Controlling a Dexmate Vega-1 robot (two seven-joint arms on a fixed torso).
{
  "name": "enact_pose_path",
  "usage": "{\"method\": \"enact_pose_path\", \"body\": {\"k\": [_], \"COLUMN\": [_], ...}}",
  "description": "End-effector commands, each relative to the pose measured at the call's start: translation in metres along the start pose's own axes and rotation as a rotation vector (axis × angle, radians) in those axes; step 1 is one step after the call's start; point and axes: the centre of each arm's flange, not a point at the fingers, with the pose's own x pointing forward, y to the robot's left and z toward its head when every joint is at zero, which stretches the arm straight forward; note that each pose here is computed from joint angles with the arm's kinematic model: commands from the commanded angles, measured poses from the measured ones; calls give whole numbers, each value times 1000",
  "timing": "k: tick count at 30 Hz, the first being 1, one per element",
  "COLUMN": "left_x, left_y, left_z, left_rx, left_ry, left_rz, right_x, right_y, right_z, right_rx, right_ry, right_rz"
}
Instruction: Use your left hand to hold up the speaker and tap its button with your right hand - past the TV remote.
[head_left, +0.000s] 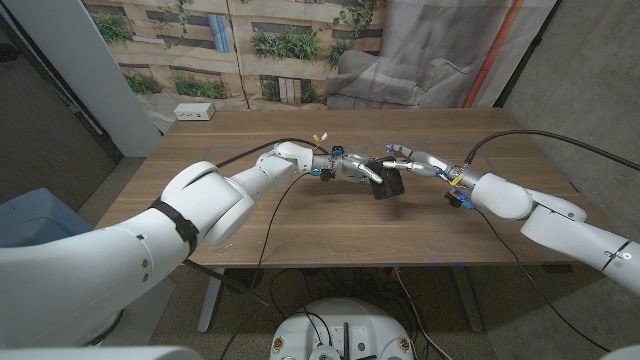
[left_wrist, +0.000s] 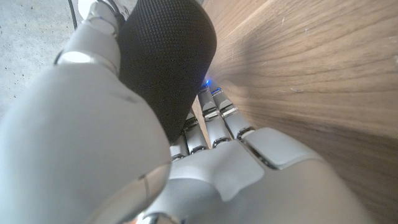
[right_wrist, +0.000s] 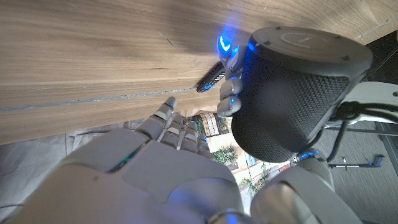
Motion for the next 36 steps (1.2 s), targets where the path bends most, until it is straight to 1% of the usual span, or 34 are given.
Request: {"method": "enact_pose_path", "body": {"k": [1,20,36], "left_x": [-1,3,3], "left_y": [-2,0,-4], "left_z": [0,1,0], "left_rx": [0,0,3], "left_ry": [-9,-2,-12], "left_rz": [-13,2,-15], "right_x": [-3,-2,-4], "right_y": [3,4,7], "right_z": [-1,-3,-5], "right_rx": [-14,-12,0], "right_ry": [11,11,19], "right_rz": [6,-8,-22]}}
